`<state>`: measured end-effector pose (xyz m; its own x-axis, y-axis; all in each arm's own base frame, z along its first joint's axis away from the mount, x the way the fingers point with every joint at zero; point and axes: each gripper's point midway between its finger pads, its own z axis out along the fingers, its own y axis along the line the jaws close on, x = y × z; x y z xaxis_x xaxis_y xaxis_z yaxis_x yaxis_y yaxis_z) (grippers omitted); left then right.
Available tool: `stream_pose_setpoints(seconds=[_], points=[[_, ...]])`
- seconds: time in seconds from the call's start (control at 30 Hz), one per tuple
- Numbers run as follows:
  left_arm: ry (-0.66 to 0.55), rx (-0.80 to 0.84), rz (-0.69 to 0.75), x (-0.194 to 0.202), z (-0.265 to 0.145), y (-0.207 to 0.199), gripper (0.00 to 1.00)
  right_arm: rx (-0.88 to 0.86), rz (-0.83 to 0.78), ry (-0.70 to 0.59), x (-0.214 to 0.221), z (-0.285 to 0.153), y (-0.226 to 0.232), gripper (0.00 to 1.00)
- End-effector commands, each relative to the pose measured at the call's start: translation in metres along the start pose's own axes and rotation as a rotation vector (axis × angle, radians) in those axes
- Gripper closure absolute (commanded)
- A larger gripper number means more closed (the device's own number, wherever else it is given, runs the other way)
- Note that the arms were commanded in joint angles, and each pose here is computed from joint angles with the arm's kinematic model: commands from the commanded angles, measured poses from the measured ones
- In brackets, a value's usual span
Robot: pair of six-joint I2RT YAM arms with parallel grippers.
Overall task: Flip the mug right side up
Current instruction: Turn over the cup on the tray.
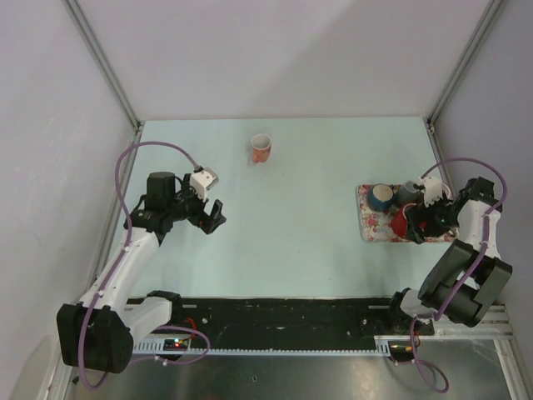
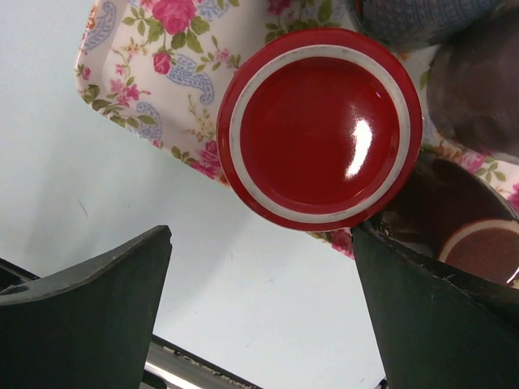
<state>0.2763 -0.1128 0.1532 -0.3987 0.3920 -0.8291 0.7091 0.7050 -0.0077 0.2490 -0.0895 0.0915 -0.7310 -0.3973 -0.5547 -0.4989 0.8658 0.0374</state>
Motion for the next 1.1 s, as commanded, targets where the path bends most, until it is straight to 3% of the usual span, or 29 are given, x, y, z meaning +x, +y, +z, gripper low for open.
stream_pose_setpoints(seconds=[0.0, 0.27, 0.5, 0.8, 1.07], points=[[-0.012, -0.014, 0.027, -0.003, 0.001, 0.006, 0.00, -0.087, -0.030, -0.014, -0.005, 0.003, 0.016, 0.01], [-0.009, -0.013, 0.027, -0.003, 0.002, 0.007, 0.00, -0.216, -0.068, -0.009, -0.009, 0.002, 0.054, 0.01], [-0.012, -0.009, 0.028, -0.004, 0.002, 0.006, 0.00, -0.201, -0.105, -0.015, -0.016, -0.004, 0.062, 0.00], [-0.019, -0.007, 0.035, -0.004, 0.000, 0.004, 0.00, -0.067, -0.181, -0.030, -0.017, -0.023, 0.037, 0.01], [-0.014, 0.000, 0.033, -0.003, 0.002, 0.003, 0.00, -0.135, -0.155, -0.029, -0.013, -0.021, 0.027, 0.01]])
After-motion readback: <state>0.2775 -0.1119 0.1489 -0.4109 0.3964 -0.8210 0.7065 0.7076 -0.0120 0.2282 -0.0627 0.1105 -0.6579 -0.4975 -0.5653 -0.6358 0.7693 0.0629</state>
